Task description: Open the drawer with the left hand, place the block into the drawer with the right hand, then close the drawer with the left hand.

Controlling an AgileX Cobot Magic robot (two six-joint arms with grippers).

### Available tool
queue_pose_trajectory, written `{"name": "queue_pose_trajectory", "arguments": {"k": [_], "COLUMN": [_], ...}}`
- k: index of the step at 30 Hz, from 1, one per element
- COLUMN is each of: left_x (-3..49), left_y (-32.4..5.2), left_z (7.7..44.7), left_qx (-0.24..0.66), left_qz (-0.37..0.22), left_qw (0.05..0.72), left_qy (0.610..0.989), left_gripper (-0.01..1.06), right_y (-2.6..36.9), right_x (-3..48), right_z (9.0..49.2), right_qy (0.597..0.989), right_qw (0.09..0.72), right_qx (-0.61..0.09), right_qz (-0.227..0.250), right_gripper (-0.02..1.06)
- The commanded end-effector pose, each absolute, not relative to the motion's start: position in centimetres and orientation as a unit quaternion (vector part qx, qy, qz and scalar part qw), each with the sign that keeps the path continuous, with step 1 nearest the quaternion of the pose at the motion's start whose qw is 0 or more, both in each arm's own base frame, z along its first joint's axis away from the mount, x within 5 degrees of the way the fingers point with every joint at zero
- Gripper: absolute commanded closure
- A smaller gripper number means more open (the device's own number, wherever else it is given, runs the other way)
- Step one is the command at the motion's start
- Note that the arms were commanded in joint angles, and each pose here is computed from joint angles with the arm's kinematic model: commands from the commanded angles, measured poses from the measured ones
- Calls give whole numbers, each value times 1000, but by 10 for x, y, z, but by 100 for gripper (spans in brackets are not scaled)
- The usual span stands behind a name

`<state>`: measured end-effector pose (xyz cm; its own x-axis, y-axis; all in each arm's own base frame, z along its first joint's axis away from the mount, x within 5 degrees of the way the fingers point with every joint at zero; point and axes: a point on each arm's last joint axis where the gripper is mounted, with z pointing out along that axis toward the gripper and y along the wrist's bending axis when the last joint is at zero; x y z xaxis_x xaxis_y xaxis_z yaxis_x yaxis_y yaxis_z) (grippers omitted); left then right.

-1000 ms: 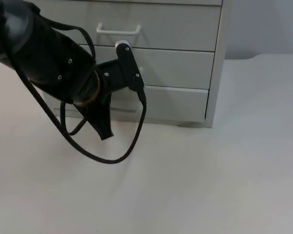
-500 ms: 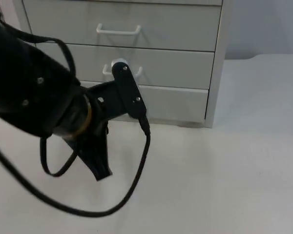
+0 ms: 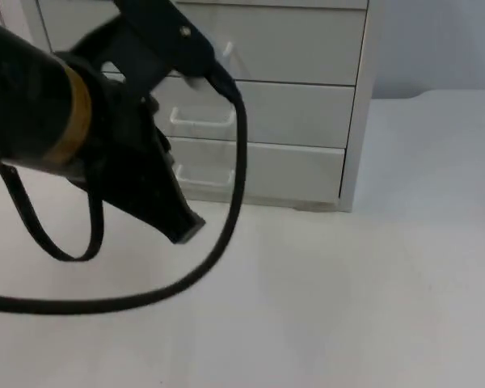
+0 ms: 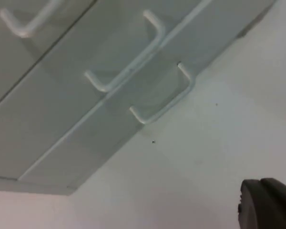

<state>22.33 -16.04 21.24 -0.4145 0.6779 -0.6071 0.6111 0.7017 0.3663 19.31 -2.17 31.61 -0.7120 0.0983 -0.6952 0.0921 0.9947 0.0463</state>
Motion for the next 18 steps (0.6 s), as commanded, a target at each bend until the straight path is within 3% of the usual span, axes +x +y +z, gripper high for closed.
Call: {"name": "queue_pose_trajectory", "arguments": {"k": [1,8,11,18], "left_x": [222,234,240,238], "left_y": [-152,-110,-80,-30], "left_z": [216,229,237,252], "left_qx": [358,253,154,24], "left_qz": [42,33,16,5], "left_qw": [375,374,374,379], "left_qy": [854,892,914,925], "left_gripper": [105,105,105,105], "right_y": [-22,-22,-22,-21], "right_x": [192,192,192,192], "right_z": [315,315,315,315], "right_qy": [924,924,924,924], "right_qw": [378,378,378,378], "right_qx": [54,55,55,58], "right_qz": [6,9,9,15], "right_gripper": [33,33,33,33]}}
